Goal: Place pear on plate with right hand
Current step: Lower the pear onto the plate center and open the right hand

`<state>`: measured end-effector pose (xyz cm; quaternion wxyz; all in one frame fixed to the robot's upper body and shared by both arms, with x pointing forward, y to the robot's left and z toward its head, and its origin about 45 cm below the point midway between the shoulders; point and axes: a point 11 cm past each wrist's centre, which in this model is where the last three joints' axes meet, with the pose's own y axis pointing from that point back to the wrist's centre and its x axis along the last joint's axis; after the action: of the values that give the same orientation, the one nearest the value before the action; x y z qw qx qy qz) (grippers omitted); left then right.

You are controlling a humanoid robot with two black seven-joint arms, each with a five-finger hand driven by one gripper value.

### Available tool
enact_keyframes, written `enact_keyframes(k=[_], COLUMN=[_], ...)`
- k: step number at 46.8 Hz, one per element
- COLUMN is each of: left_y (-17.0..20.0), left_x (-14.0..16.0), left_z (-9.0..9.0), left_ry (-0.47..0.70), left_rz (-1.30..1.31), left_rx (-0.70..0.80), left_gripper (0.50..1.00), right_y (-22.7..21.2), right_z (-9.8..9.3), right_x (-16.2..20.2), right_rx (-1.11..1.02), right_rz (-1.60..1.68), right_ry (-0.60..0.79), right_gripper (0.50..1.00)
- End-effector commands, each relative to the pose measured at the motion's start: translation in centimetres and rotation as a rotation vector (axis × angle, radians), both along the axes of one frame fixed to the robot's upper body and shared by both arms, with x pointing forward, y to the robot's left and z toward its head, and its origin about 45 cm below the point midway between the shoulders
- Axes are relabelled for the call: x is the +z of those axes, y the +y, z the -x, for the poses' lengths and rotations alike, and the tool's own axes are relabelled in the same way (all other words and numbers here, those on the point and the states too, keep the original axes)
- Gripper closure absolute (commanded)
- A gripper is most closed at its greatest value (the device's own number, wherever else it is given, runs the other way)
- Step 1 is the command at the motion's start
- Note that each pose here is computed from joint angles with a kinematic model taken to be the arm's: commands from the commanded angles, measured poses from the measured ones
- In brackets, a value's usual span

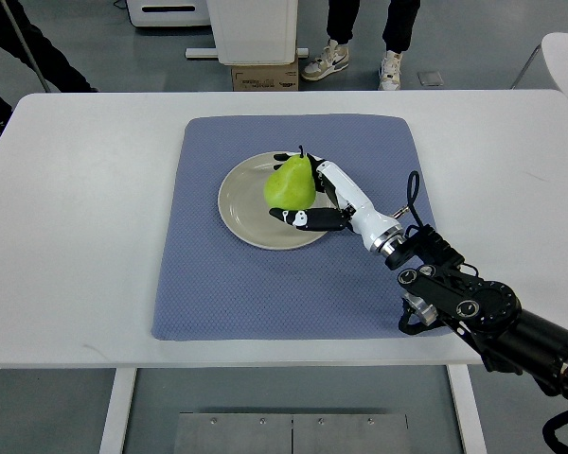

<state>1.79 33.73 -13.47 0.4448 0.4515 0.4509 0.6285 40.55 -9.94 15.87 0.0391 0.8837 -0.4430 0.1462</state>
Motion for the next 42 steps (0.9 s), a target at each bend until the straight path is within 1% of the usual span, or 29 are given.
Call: enact_keyframes(k=[1,26,27,28,31,33,34,36,39,42], left_y=[0.0,0.0,0.0,0.0,0.0,0.0,0.0,0.0,0.0,0.0], left_x=[0.0,0.0,0.0,0.0,0.0,0.0,0.0,0.0,0.0,0.0], left_z=[0.0,0.0,0.0,0.0,0.0,0.0,0.0,0.0,0.0,0.0], left_ry=[0.0,0.0,0.0,0.0,0.0,0.0,0.0,0.0,0.0,0.0], left_rz=[0.0,0.0,0.0,0.0,0.0,0.0,0.0,0.0,0.0,0.0], left_rx=[0.0,0.0,0.0,0.0,0.0,0.0,0.0,0.0,0.0,0.0], left_gripper=[0.5,0.5,0.5,0.5,0.5,0.5,0.5,0.5,0.5,0.5], right_y=[-0.1,-0.4,-0.4,-0.4,-0.4,-0.4,-0.4,-0.4,-0.5,-0.5], right_z=[0.0,0.1,0.1,0.1,0.0,0.0,0.0,0.0,0.1,0.1], right_x=[-0.1,-1.1,-1.1,-1.1,-1.1,-1.2,-1.1,-1.1,-1.2,-1.2], right_rx=[-0.004,-0.024,-0.025,-0.024,-0.025,-0.027,-0.027,-0.028,-0.028,-0.032], right_rz=[0.001,0.034,0.035,0.035,0.037,0.038,0.037,0.035,0.035,0.031], right_ry=[0.001,0.053,0.053,0.054,0.055,0.058,0.057,0.058,0.059,0.064], right_gripper=[1.0,1.0,0.98,0.936,0.758,0.656,0.63,0.601,0.567,0.546])
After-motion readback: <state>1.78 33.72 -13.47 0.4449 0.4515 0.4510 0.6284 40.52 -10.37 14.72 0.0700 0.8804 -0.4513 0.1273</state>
